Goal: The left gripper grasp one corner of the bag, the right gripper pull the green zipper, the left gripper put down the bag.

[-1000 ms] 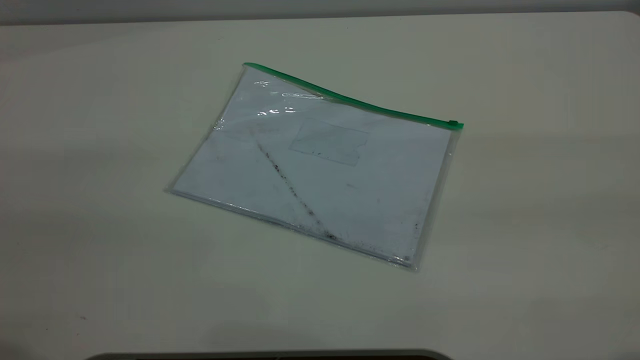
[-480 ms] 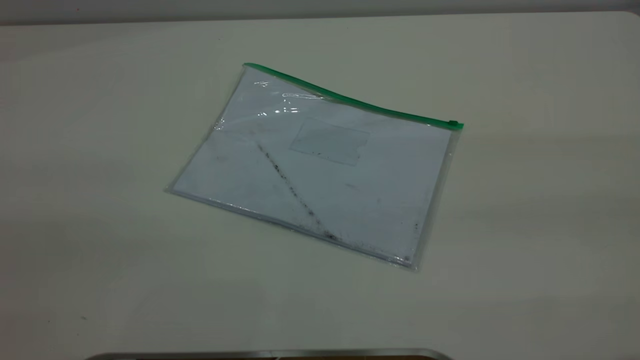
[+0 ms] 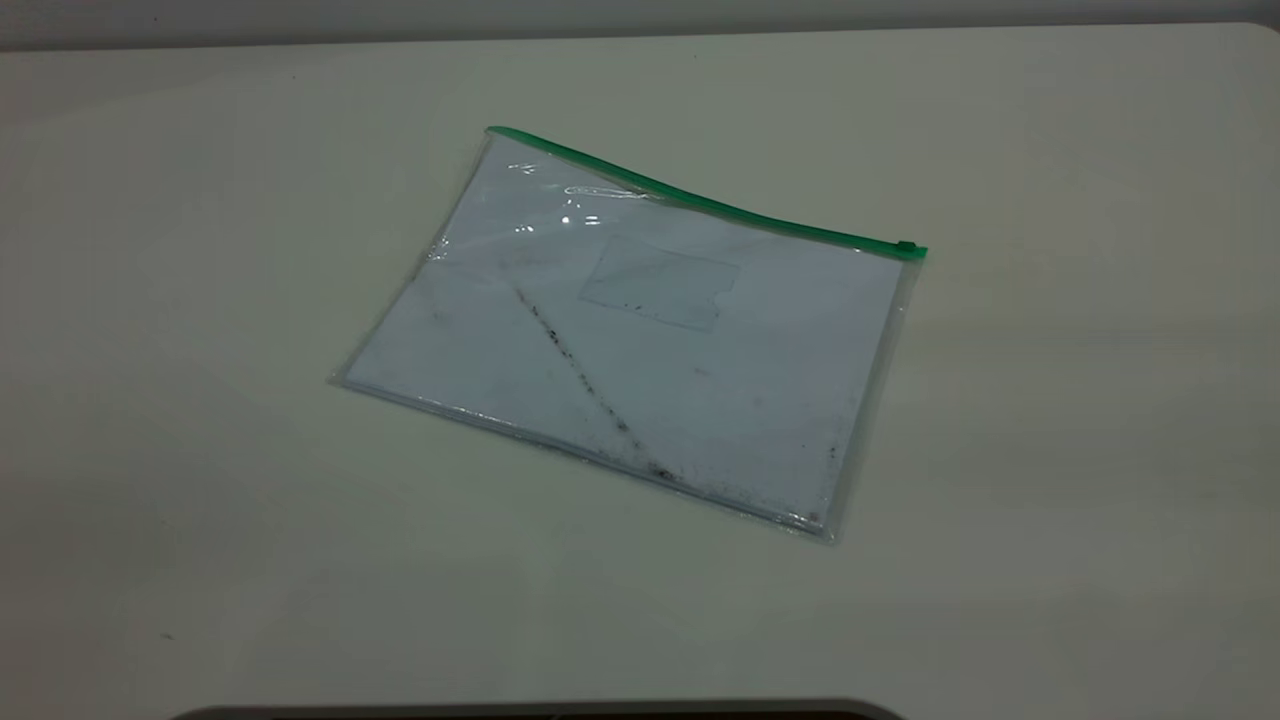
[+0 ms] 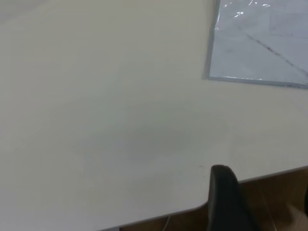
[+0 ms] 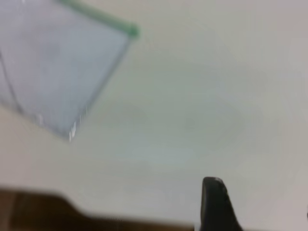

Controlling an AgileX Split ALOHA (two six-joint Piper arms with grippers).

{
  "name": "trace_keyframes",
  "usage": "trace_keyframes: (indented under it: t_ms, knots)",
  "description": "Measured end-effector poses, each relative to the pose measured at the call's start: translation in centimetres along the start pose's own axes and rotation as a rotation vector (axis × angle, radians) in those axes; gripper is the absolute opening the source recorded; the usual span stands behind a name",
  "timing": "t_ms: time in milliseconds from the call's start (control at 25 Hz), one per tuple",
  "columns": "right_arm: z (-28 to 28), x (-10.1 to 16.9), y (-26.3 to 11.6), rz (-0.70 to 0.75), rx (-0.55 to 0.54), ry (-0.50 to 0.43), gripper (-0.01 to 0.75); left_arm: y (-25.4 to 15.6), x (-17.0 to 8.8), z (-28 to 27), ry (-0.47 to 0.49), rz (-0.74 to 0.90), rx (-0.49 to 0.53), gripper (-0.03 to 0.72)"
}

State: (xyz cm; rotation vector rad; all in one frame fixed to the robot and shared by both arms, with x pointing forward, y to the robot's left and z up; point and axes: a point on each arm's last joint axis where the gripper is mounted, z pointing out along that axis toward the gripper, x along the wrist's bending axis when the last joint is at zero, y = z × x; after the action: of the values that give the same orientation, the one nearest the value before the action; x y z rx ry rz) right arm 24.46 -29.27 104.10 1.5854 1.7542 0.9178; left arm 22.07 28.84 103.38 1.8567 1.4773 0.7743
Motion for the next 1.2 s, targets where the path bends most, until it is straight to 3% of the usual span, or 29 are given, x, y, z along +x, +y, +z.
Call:
trace_keyframes:
  t_ms: [120,1200]
  knots:
    - [-1.11,0.09,-0.84,-0.005,-0.076,-0.003,0.483,0.0,0.0,0.0,0.0,0.0,0.0,0.449]
    - [-1.23,0.13,-0.83,-0.004,-0.075,0.001,0.483,-0.01,-0.01,-0.01,0.0,0.002,-0.001,0.449]
